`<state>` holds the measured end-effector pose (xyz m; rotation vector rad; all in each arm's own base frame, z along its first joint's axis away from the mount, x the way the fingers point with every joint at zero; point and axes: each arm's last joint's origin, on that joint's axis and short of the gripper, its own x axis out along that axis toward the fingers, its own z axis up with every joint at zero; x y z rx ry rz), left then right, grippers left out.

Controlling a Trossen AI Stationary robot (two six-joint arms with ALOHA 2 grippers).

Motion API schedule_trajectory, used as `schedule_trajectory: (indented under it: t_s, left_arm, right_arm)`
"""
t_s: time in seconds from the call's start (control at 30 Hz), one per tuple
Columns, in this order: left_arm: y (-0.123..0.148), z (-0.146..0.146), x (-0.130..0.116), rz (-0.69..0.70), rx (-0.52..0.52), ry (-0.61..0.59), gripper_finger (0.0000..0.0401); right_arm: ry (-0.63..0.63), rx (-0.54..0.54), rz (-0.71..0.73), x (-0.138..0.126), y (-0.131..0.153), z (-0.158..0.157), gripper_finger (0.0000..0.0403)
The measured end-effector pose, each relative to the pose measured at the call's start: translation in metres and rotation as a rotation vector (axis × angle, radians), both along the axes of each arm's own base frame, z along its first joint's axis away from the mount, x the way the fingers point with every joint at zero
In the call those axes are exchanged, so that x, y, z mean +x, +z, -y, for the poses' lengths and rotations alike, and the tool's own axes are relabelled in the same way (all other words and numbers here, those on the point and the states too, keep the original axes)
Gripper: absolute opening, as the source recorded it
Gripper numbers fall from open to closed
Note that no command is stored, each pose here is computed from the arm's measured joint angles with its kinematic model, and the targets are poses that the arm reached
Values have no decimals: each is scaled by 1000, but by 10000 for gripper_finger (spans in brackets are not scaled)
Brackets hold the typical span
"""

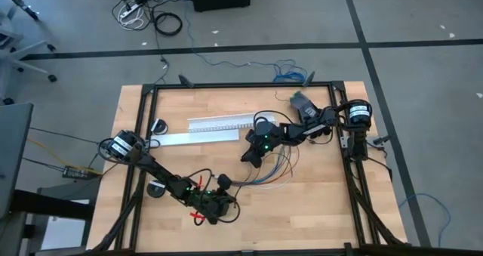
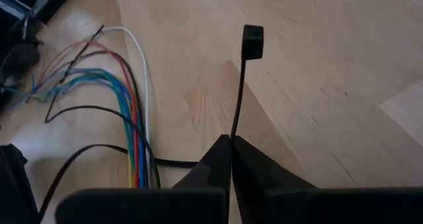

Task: Ziptie cables
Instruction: Wrap the colored wires together using a zip tie

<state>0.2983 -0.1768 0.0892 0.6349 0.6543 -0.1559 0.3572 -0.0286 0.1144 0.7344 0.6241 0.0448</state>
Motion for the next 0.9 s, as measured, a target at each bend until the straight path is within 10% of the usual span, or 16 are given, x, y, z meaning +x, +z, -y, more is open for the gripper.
schedule_trajectory:
  t_s: [0.9]
  left_arm:
    - [-4,-12,4,-27,-97,103,0]
  right_arm:
    - [35,31,53,3,6,-10,109]
